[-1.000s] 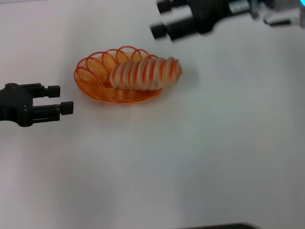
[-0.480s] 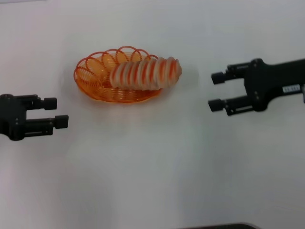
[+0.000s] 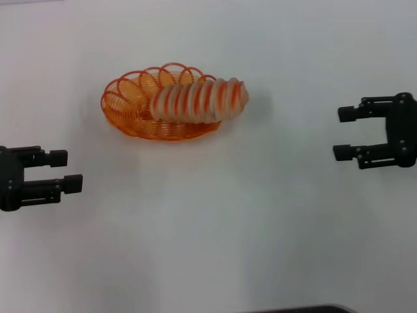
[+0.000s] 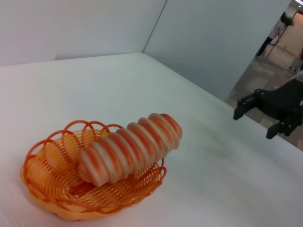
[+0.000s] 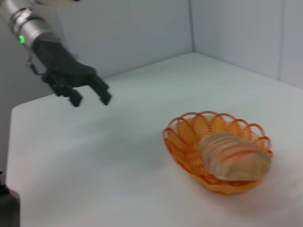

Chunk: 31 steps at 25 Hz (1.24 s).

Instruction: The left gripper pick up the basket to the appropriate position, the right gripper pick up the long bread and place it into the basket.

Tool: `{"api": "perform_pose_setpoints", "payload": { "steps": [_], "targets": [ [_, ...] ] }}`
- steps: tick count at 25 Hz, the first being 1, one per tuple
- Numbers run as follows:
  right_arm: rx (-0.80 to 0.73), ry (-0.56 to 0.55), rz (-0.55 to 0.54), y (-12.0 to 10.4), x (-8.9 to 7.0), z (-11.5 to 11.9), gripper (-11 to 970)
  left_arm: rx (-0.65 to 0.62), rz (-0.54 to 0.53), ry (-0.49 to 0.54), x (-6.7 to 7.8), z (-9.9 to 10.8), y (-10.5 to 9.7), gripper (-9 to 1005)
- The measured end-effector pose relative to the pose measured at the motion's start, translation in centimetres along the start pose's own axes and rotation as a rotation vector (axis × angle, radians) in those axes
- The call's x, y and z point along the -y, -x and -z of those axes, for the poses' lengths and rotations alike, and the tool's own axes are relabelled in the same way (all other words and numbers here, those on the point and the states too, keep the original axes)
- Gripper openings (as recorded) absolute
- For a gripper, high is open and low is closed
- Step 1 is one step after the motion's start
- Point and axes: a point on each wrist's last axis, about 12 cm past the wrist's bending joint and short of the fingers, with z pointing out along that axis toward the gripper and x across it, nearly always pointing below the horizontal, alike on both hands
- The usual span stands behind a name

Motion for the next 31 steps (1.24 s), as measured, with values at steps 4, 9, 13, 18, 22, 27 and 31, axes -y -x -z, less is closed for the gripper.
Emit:
{"api": "perform_pose_setpoints", "payload": {
  "steps": [4, 9, 13, 18, 22, 27, 31],
  "targets": [
    [0.014, -0.006, 0.010, -0.2, -0.2, 0.6, 789, 0.000, 0.003, -0.006, 0.1, -0.1, -0.1, 693],
    [0.016, 0.022, 0.023, 0.1, -0.3, 0.5, 789, -0.002, 0.005, -0.012, 0.2, -0.1, -0.2, 693],
    [0.008, 0.022, 0.038, 0.0, -0.3, 0.5, 789, 0.002, 0.015, -0.005, 0.4, 0.1, -0.8, 693],
    [0.004, 0.024, 0.046, 0.0, -0.3, 0.5, 789, 0.003, 0.024, -0.005, 0.6, 0.1, -1.3, 693],
    [0.000, 0.031, 0.052, -0.1, -0.4, 0.3, 789, 0.004, 0.031, 0.001, 0.6, 0.2, -1.5, 693],
    [0.000, 0.033, 0.055, 0.0, -0.4, 0.2, 789, 0.004, 0.031, 0.004, 0.6, 0.2, -1.5, 693],
    [0.001, 0.032, 0.068, 0.2, -0.3, 0.0, 789, 0.006, 0.033, 0.008, 0.5, 0.1, -1.5, 693]
  ]
}}
